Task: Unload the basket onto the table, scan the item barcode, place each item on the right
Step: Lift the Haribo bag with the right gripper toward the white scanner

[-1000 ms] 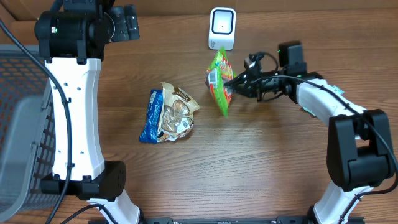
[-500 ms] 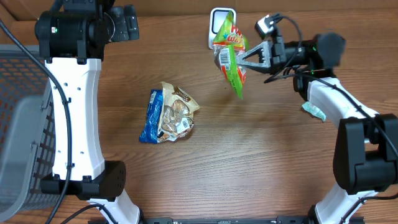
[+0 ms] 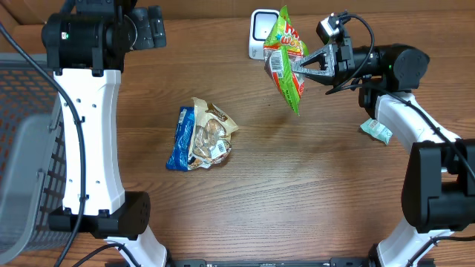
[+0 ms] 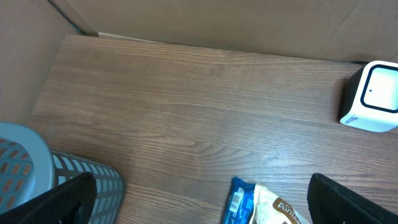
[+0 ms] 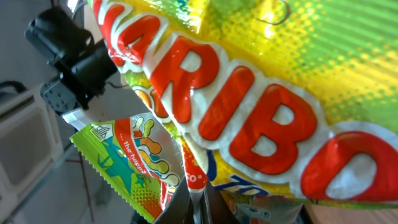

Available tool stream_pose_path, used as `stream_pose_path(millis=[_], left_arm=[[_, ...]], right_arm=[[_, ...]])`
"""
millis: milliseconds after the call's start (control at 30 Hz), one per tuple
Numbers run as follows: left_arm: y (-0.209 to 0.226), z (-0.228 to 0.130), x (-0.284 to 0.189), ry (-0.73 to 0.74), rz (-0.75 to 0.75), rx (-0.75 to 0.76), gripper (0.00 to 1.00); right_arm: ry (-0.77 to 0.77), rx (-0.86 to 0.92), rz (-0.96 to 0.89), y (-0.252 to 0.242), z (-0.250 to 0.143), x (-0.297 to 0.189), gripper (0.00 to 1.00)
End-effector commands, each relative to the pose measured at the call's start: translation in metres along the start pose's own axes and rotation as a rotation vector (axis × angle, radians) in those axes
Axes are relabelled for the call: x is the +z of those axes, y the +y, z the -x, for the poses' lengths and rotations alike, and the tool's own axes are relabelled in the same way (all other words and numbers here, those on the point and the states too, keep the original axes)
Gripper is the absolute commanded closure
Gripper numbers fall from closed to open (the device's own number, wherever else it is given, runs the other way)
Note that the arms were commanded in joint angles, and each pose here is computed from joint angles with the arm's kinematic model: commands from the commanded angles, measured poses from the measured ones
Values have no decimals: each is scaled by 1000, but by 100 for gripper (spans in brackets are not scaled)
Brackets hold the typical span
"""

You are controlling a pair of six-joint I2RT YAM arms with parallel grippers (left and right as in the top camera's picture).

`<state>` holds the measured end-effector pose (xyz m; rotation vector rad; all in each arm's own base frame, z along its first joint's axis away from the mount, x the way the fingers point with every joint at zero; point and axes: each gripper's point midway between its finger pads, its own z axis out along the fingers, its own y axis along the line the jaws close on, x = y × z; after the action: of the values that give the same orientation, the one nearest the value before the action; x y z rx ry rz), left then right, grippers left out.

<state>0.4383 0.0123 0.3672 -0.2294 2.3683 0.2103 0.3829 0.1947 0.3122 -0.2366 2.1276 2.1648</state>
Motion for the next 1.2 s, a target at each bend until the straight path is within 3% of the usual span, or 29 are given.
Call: stream_pose_path(millis=[0, 233, 400, 600, 933, 1167], left_arm=[[0, 1, 1, -3, 8, -5, 0], [0, 1, 1, -3, 8, -5, 0], [0, 1, 1, -3, 8, -5, 0], [0, 1, 1, -3, 8, -5, 0], [0, 1, 1, -3, 8, -5, 0], [0, 1, 1, -3, 8, -5, 0]], right_arm=[[-5, -92, 0, 13, 2, -1, 96], [-113, 42, -58, -56, 24, 10, 96], [-325, 124, -368, -140, 35, -9, 96], [-399, 121, -756, -190, 30, -48, 96], [-600, -178, -1367, -139, 86, -94, 96], [-738, -604, -1657, -96, 126, -71, 96]])
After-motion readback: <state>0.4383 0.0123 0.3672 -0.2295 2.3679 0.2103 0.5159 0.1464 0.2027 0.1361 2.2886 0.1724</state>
